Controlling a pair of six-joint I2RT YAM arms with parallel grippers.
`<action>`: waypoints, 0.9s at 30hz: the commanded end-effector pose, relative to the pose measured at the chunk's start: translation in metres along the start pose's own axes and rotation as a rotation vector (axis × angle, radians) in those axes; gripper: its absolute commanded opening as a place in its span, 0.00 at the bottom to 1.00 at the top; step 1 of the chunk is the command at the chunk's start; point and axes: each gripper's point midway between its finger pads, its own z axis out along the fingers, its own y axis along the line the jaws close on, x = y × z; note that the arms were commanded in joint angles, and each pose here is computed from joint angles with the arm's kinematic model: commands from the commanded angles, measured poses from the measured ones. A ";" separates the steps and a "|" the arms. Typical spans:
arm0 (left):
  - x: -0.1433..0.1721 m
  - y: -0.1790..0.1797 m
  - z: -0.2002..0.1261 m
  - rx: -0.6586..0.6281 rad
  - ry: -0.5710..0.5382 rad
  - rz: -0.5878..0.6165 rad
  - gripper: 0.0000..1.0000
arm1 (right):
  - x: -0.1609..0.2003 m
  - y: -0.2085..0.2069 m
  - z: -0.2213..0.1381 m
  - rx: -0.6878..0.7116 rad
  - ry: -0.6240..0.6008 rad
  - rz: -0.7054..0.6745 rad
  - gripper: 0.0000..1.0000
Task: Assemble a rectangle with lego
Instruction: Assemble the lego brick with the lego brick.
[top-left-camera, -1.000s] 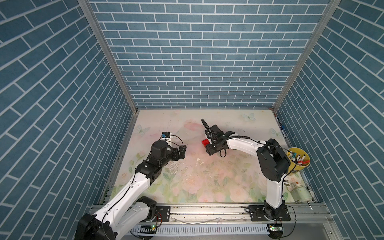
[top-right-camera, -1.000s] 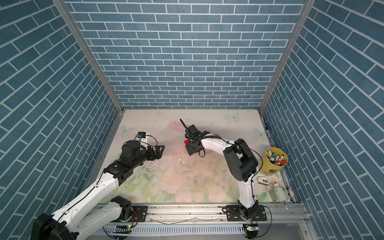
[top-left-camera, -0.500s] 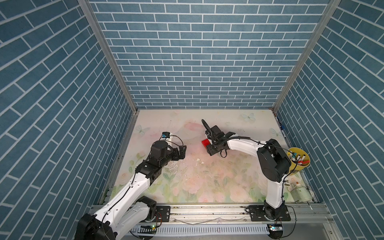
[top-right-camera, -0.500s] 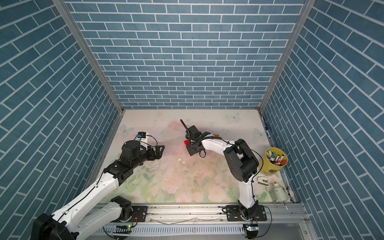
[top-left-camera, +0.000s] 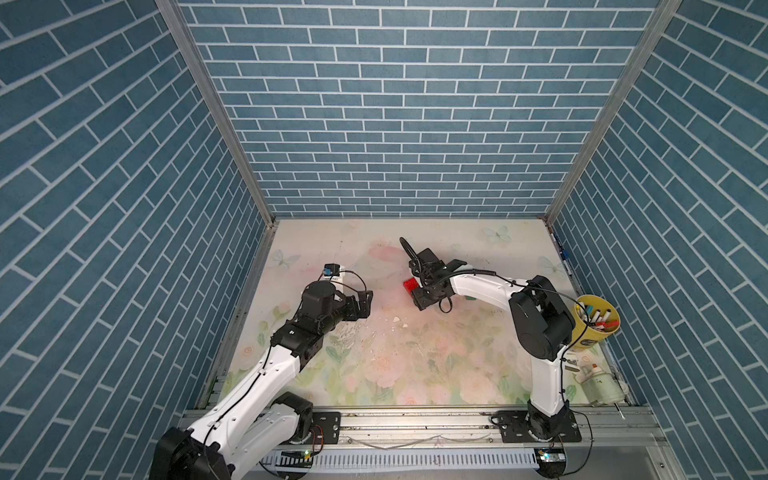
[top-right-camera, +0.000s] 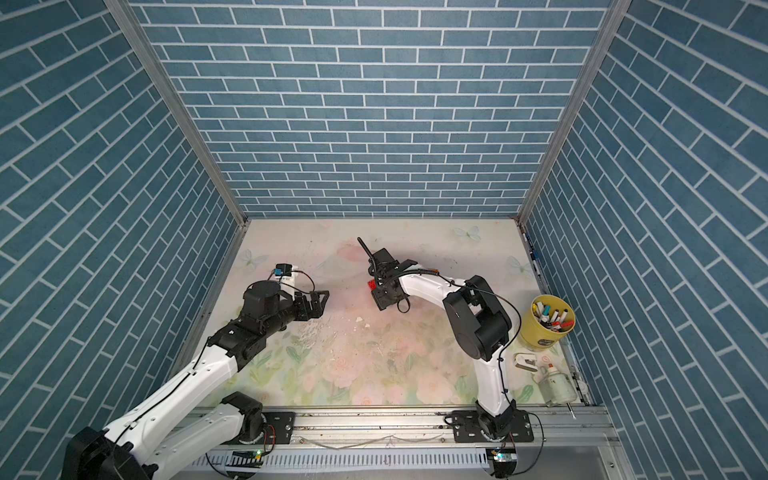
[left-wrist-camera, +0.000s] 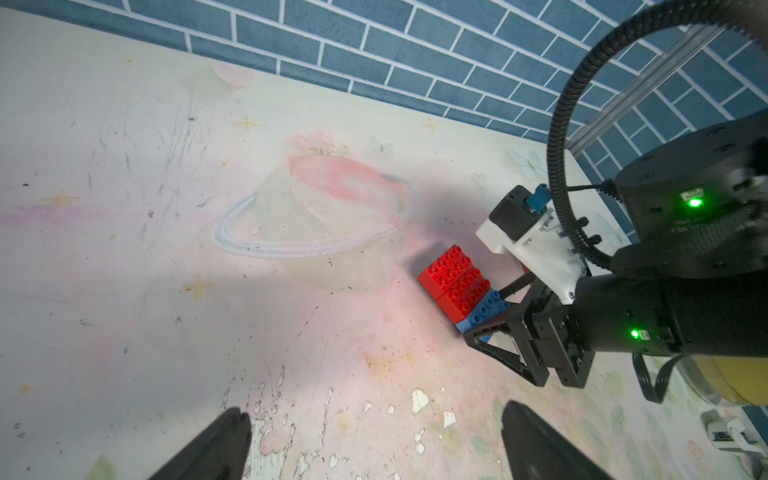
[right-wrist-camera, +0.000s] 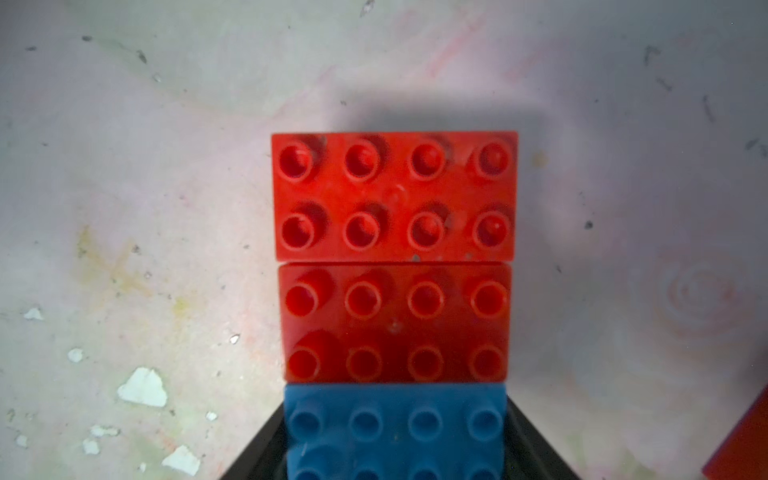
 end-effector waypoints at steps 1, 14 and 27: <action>-0.001 0.002 0.000 0.002 -0.012 0.006 1.00 | 0.102 -0.019 0.053 0.090 0.377 -0.064 0.39; -0.001 0.002 0.000 0.001 -0.012 0.006 1.00 | 0.126 -0.022 0.080 0.130 0.460 -0.051 0.39; -0.004 0.000 -0.003 0.013 -0.026 0.003 1.00 | 0.057 -0.021 0.011 0.141 0.174 0.243 0.40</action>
